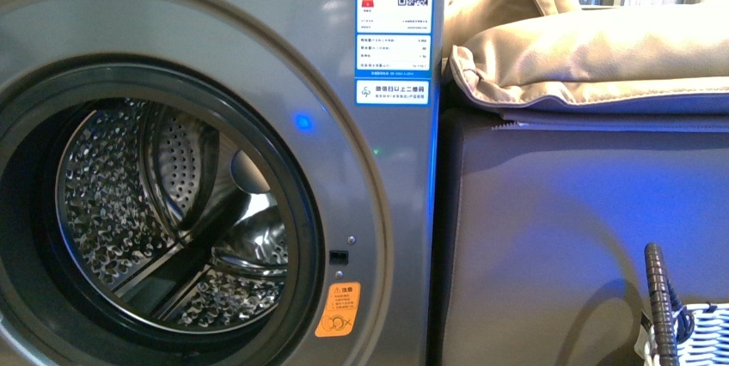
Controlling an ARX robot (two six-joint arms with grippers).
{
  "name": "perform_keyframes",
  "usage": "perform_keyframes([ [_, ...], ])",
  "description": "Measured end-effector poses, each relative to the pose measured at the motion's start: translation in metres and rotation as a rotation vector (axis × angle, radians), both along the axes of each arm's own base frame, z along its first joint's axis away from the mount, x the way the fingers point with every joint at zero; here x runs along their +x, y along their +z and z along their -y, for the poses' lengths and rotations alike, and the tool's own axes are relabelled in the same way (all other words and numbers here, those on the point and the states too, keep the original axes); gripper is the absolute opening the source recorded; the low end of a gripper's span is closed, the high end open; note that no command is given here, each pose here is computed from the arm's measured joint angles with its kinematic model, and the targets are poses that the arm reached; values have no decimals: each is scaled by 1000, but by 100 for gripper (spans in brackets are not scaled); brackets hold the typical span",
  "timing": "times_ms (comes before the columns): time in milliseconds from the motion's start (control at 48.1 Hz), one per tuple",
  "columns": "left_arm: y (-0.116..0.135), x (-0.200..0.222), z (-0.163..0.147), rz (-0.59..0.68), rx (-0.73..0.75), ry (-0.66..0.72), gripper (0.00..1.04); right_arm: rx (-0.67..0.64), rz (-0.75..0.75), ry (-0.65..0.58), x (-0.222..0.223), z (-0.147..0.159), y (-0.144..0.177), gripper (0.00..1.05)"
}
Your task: Put clothes into washing machine
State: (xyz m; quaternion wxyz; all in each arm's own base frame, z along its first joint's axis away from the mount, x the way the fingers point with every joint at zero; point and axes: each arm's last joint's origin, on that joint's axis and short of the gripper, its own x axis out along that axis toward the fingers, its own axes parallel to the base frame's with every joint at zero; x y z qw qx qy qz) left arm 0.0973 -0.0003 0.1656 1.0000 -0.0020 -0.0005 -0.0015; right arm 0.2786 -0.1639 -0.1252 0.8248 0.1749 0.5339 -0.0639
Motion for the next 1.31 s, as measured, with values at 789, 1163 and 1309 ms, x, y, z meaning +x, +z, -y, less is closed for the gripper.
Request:
perform_keyframes([
  [789,0,0,0,0,0,0,98,54,-30,81,-4,-16,-49,97],
  [1163,0,0,0,0,0,0,98,24,-11,60,-4,-13,-52,65],
  [1309,0,0,0,0,0,0,98,22,19,52,-7,-15,-44,40],
])
